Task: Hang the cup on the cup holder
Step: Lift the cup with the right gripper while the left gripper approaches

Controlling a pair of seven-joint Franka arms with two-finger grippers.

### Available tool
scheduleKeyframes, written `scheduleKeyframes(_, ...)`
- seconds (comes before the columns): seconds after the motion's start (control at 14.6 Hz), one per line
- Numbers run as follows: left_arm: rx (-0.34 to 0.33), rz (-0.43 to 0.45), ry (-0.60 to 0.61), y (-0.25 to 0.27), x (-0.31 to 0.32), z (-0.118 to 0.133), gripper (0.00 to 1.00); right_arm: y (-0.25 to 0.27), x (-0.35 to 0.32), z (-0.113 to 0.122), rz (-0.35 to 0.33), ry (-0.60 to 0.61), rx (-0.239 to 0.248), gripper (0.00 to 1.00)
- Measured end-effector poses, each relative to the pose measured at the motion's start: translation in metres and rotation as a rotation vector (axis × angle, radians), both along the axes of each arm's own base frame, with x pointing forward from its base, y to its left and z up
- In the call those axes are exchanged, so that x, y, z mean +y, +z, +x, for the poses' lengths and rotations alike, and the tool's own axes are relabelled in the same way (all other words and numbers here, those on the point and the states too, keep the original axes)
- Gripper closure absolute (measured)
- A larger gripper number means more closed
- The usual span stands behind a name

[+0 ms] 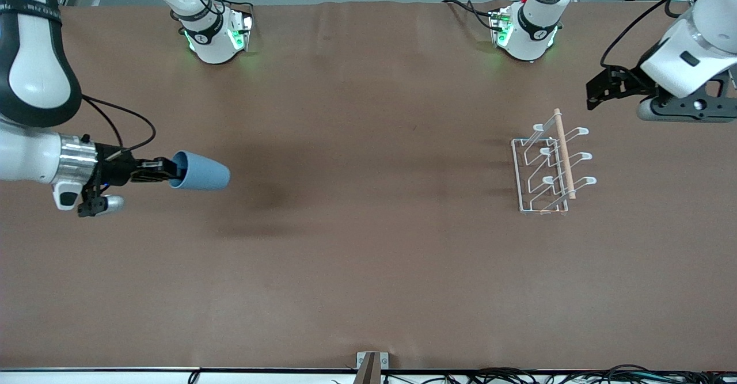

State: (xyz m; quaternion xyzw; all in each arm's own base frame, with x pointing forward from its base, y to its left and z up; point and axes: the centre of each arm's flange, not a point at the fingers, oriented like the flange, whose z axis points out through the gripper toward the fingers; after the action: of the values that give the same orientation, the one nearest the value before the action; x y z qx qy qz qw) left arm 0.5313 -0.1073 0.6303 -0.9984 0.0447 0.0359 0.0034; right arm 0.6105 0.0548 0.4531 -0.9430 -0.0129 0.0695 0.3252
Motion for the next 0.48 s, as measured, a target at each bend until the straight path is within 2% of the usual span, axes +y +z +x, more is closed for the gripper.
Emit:
scheduleKeyframes(0.21, 0.015, -0.027, -0.085, -0.007, -0.050, -0.003, 0.00, 0.024, 0.055, -0.003, 0.174, -0.034, 0.013, 0.96)
scheduleKeyframes(0.34, 0.007, -0.052, -0.143, -0.009, -0.086, -0.005, 0.00, 0.037, 0.094, -0.005, 0.241, -0.041, 0.012, 0.96)
scheduleKeyframes(0.48, -0.007, -0.068, -0.203, -0.006, -0.121, -0.007, 0.00, 0.045, 0.130, -0.011, 0.327, -0.043, 0.035, 0.96)
